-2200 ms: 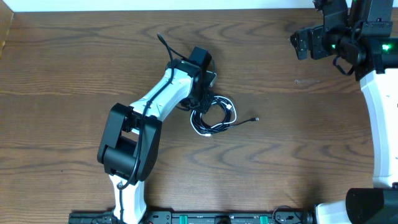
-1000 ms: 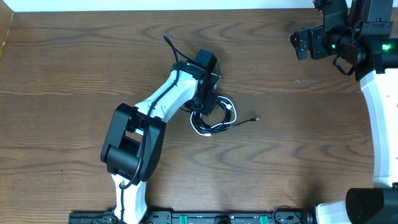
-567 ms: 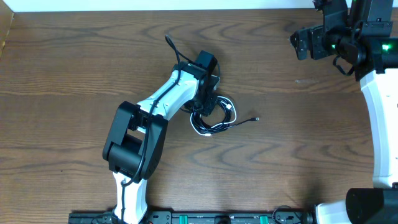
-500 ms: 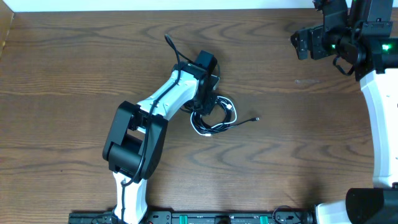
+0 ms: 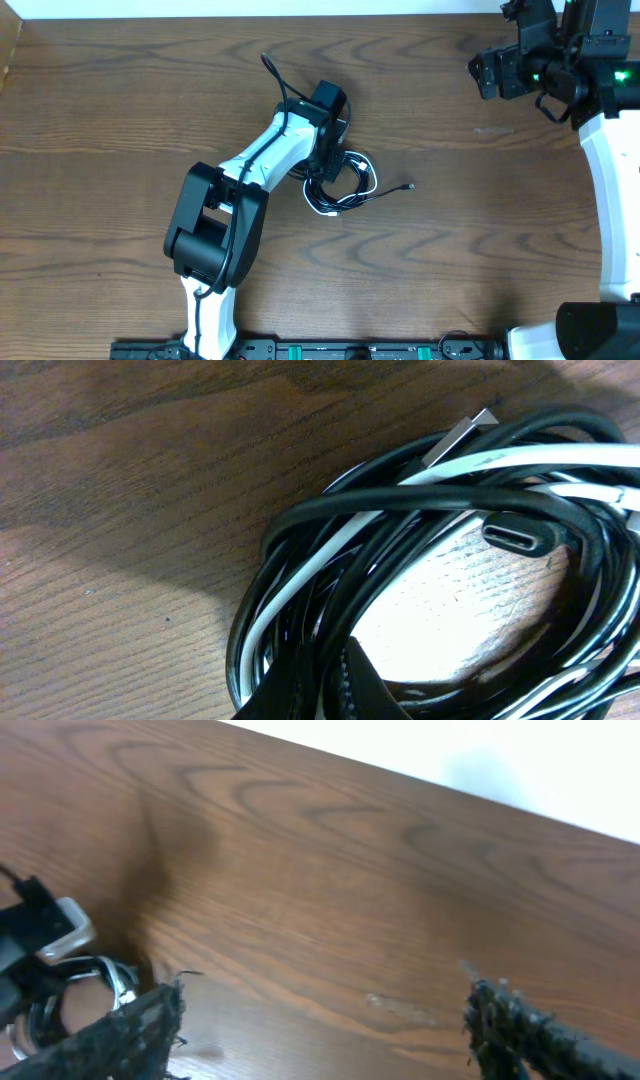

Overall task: Untangle cables
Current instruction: 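Move the right gripper toward the bundle beside the left gripper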

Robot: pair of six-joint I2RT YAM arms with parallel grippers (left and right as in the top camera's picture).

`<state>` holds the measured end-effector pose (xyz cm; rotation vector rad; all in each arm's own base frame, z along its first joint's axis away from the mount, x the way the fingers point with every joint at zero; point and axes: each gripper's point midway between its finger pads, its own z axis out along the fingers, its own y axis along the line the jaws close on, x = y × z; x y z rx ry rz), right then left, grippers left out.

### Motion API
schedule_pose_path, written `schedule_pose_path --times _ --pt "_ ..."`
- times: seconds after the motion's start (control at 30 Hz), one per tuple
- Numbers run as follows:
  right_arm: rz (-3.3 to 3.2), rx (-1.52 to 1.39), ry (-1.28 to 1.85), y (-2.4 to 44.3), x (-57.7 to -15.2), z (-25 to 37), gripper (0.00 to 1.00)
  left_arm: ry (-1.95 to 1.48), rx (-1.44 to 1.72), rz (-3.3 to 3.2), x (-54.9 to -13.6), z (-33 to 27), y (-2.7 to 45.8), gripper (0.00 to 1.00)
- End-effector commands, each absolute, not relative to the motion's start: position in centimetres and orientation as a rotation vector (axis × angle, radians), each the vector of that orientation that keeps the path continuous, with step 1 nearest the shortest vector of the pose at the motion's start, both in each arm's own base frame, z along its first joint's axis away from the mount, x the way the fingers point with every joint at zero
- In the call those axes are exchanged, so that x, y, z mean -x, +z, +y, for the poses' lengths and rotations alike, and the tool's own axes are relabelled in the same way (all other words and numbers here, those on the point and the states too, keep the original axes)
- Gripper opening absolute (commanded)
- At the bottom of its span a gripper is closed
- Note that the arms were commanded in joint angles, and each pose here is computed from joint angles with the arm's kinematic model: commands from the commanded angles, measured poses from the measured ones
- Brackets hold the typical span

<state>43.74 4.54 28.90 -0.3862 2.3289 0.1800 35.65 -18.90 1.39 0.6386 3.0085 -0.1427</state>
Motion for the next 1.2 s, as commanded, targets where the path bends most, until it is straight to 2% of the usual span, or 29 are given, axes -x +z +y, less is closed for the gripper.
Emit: schedule_pose_path --times 0.0,0.33,0.57,0.73,0.83,1.17 --pt "2.341 0.452 0.306 27.6 -42.8 6.2 0.86 -0.152 -0.634 3.019 -35.6 -18.7 1.1 0.07" --pt "2.493 0.503 0.468 20.2 -41.2 11.4 0.83 -0.161 -0.640 3.018 -35.6 -18.8 1.1 0.08" --pt "2.587 0.605 0.509 17.3 -39.6 14.8 0.83 -0.167 -0.639 3.014 -35.7 -18.9 1.1 0.08" --pt "2.709 0.568 0.554 14.7 -38.2 15.4 0.78 -0.171 -0.637 3.000 -36.0 -19.0 1.1 0.07" --pt "2.740 0.597 0.587 13.3 -37.5 16.4 0.78 -0.179 -0.639 3.000 -36.0 -19.1 1.1 0.08" --pt "2.791 0.688 0.668 10.2 -34.7 18.7 0.79 -0.477 -0.656 2.996 -35.7 -20.0 1.9 0.08"
